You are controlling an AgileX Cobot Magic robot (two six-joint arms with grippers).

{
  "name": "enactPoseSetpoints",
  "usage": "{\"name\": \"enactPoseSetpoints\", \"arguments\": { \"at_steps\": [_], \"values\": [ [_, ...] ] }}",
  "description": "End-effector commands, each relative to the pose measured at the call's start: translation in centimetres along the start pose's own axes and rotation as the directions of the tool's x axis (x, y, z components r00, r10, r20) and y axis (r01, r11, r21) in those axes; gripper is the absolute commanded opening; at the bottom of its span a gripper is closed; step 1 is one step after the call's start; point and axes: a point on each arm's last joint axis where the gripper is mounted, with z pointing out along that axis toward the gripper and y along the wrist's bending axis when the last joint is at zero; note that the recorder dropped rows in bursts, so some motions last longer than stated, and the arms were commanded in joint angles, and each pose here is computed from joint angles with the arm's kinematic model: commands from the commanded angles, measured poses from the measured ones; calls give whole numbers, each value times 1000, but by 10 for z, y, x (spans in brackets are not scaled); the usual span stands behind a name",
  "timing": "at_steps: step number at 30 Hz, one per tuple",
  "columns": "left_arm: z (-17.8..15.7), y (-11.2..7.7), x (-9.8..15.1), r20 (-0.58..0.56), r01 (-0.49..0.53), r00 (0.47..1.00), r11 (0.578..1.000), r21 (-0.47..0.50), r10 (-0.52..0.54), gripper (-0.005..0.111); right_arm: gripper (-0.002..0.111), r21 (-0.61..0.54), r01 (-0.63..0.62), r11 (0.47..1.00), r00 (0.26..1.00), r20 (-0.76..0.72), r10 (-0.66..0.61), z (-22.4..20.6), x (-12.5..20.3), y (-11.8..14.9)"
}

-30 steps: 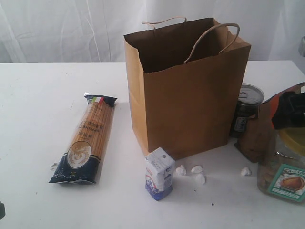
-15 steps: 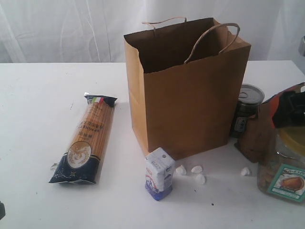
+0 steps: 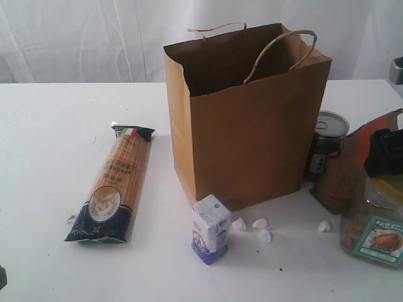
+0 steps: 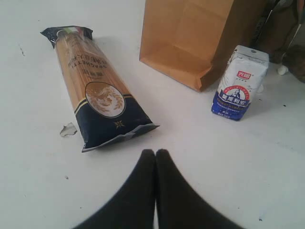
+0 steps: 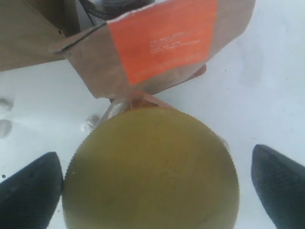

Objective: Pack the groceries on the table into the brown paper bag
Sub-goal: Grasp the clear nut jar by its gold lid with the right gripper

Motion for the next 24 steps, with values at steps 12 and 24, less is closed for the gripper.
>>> {"name": "enactPoseSetpoints", "arguments": {
  "at_steps": [12, 24],
  "values": [
    [0, 0, 1, -1, 4, 1000, 1000, 3, -4, 0, 105, -28, 42, 999, 996, -81, -44, 8, 2, 8],
    [0, 0, 1, -1, 4, 1000, 1000, 3, -4, 0, 105, -51, 41, 998, 990, -135, -47, 24, 0, 14]
  ]
}}
